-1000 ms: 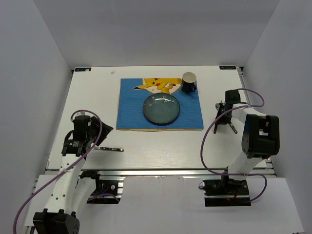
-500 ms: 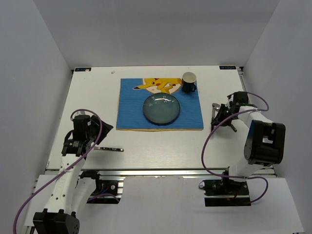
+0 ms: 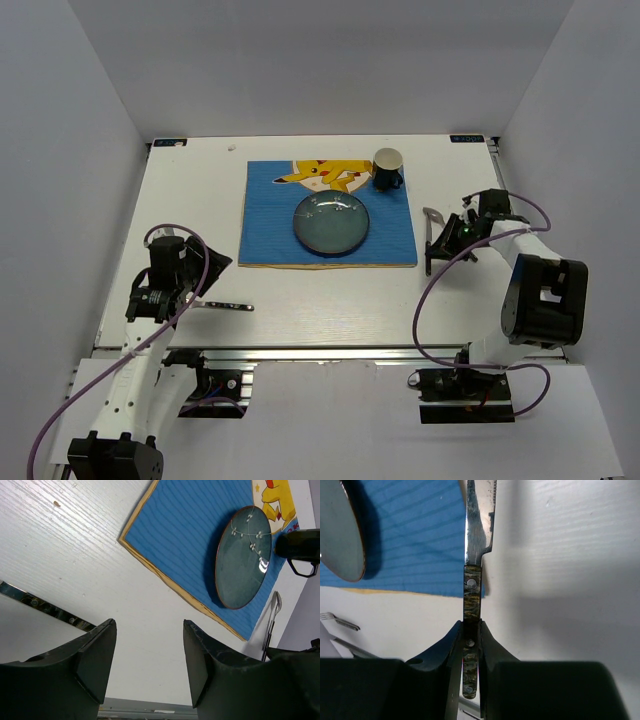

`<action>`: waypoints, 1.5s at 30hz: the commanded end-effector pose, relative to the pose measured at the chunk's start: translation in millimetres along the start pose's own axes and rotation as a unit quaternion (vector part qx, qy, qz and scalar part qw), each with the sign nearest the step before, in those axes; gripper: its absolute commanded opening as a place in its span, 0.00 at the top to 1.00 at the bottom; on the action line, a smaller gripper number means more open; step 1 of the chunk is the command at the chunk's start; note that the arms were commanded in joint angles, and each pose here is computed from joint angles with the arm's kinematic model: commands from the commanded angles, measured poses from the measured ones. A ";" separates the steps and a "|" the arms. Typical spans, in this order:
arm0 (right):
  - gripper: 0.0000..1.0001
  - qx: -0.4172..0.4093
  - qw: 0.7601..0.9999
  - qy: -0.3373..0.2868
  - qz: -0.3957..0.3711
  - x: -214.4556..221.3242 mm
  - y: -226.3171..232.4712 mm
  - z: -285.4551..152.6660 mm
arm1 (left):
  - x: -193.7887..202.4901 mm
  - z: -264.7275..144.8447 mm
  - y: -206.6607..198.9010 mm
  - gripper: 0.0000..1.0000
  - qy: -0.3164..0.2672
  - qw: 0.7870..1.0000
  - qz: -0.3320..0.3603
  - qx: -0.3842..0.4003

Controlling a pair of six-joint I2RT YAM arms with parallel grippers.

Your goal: Set the dinner table for one person

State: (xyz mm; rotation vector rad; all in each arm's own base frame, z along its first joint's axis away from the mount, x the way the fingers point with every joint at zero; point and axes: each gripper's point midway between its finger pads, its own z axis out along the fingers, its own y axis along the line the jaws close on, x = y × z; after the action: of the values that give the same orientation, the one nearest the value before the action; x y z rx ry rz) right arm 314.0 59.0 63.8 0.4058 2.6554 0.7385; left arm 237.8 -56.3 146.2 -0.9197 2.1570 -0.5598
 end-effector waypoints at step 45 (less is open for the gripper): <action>1.00 0.034 0.970 -0.053 -0.234 -42.5 86.1 69.9 | -4.4 -4.6 -4.7 0.35 -0.006 1.000 0.006 0.005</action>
State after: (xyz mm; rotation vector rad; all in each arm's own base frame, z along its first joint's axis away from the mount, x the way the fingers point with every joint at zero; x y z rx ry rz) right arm 375.3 143.3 54.5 -0.1859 2.5927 0.4945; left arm 236.5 -56.1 145.9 -0.9211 2.1591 -0.5579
